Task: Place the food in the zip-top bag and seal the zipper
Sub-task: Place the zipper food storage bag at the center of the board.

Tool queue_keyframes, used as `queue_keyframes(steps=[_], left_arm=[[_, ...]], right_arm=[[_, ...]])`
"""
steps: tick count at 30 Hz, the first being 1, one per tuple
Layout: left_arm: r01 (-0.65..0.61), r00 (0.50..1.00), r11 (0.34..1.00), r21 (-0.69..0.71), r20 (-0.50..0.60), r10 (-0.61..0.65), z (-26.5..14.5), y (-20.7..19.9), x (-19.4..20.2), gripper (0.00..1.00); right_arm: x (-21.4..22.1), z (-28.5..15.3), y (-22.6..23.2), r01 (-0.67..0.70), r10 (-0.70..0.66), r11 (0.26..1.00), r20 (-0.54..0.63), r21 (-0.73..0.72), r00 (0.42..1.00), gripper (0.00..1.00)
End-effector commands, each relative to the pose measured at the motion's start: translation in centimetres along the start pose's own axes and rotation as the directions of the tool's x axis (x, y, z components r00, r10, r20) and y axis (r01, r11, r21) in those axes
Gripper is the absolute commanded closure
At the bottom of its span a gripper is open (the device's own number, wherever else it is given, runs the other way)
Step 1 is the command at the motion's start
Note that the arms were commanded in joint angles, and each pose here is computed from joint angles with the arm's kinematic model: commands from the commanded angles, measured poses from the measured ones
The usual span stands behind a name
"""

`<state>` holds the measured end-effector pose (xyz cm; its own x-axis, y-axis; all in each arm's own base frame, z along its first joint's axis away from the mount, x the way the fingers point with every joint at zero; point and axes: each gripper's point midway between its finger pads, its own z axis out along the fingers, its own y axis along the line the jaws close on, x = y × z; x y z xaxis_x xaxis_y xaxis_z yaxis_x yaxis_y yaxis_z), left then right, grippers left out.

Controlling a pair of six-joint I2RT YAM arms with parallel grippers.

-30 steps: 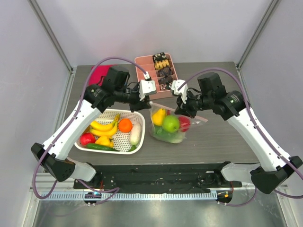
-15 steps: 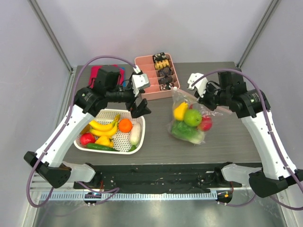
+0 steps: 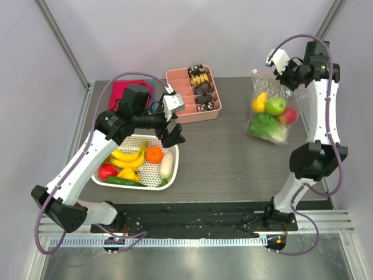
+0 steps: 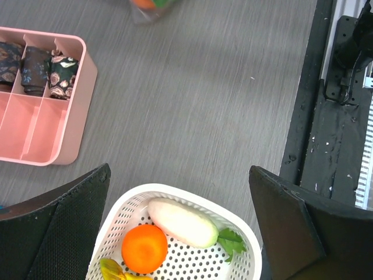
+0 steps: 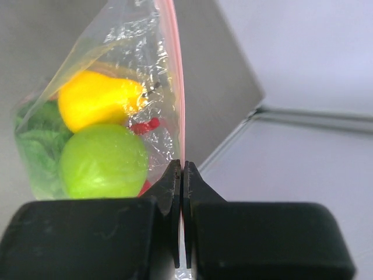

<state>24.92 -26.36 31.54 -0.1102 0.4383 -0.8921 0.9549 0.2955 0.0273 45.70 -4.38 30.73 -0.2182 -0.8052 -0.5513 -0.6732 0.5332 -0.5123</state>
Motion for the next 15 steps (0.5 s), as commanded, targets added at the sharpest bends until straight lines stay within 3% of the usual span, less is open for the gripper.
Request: queue_keyframes(steps=[1, 3, 7, 10, 11, 13, 14, 15], left_arm=[[-0.03, 0.999, 0.999, -0.04, 0.044, 0.032, -0.4, 0.9, -1.0, 0.0], [-0.035, 0.999, 0.998, -0.061, 0.035, 0.037, -0.5, 1.3, -0.8, 0.0], [-0.038, 0.999, 0.994, -0.099, 0.019, 0.04, -0.8, 2.1, 0.0, 0.0], [-0.031, 0.999, 0.993, -0.113, 0.014, 0.033, -0.8, 2.6, 0.5, 0.0], [-0.028, 0.999, 0.993, -0.113, 0.012, 0.03, -0.8, 2.7, 0.6, 0.0], [-0.023, 1.0, 0.993, -0.116, 0.009, 0.024, -0.9, 2.8, 0.8, 0.0], [-0.019, 1.0, 0.993, -0.116, 0.008, 0.02, -0.9, 2.8, 1.0, 0.0], [-0.018, 1.0, 0.993, -0.116, 0.008, 0.019, -0.9, 2.8, 1.1, 0.0]], right_arm=[[-4.3, 2.3, -9.1, 0.194, -0.23, 0.949, 0.124, 0.248, 0.965, 0.98], [-5.9, 2.3, -12.7, 0.224, -0.293, 0.901, 0.14, 0.372, 0.946, 0.99], [-6.8, 4.0, -16.5, 0.225, -0.336, 0.845, 0.155, 0.484, 0.929, 0.99], [-7.1, 5.3, -15.9, 0.208, -0.323, 0.854, 0.171, 0.477, 0.931, 0.99], [-6.1, 7.0, -14.4, 0.199, -0.294, 0.881, 0.168, 0.43, 0.941, 0.99], [-7.2, 5.6, -13.1, 0.19, -0.3, 0.88, 0.2, 0.435, 0.933, 0.99], [-5.1, 8.1, -10.2, 0.184, -0.265, 0.915, 0.192, 0.358, 0.945, 0.99], [-6.1, 6.1, -9.9, 0.203, -0.3, 0.897, 0.202, 0.392, 0.932, 0.99]])
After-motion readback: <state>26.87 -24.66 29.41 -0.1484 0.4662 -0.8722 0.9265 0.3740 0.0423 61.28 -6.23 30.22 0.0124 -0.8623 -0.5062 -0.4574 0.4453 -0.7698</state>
